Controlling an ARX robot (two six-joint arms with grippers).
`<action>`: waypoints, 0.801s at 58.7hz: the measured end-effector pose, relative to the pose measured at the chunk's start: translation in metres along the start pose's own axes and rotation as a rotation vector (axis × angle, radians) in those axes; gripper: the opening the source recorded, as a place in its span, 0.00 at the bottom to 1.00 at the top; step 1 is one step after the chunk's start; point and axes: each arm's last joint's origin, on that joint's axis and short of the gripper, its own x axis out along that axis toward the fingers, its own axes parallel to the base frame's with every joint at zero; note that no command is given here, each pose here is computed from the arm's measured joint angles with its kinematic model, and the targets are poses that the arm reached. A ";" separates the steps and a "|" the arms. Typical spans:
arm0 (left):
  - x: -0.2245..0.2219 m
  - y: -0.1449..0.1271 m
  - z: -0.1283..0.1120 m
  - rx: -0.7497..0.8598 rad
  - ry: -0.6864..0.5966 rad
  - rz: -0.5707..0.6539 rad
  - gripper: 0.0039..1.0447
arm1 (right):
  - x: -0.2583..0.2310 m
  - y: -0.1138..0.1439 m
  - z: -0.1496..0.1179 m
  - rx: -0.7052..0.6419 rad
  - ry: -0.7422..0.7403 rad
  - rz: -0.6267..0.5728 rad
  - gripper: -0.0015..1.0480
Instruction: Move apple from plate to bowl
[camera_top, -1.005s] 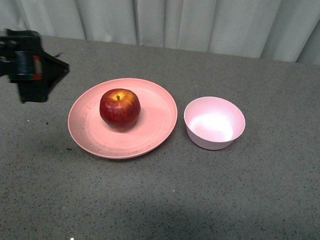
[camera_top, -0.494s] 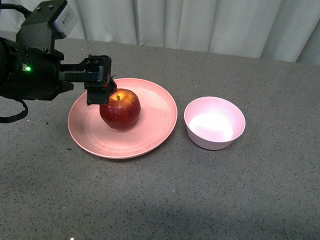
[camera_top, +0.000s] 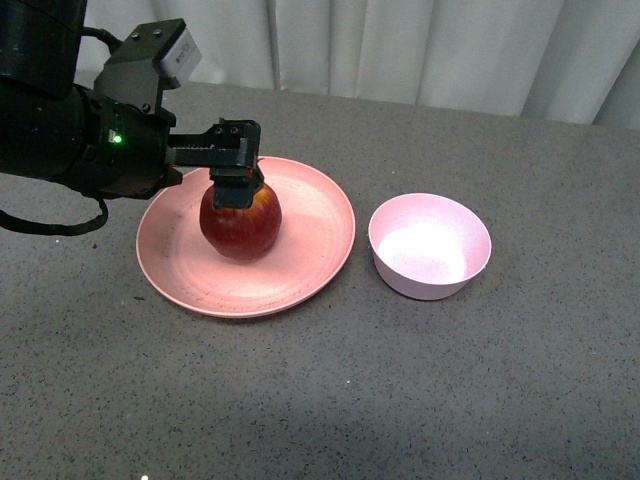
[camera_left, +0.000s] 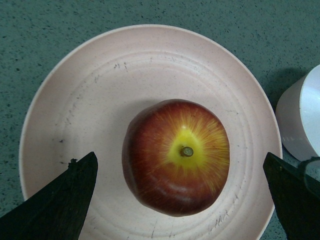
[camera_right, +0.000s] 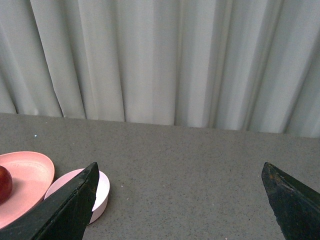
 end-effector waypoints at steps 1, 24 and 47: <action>0.001 0.000 0.000 0.001 0.001 -0.001 0.94 | 0.000 0.000 0.000 0.000 0.000 0.000 0.91; 0.022 -0.002 -0.011 0.015 0.078 -0.012 0.94 | 0.000 0.000 0.000 0.000 0.000 0.000 0.91; 0.024 -0.001 -0.012 0.046 0.080 -0.012 0.63 | 0.000 0.000 0.000 0.000 0.000 0.000 0.91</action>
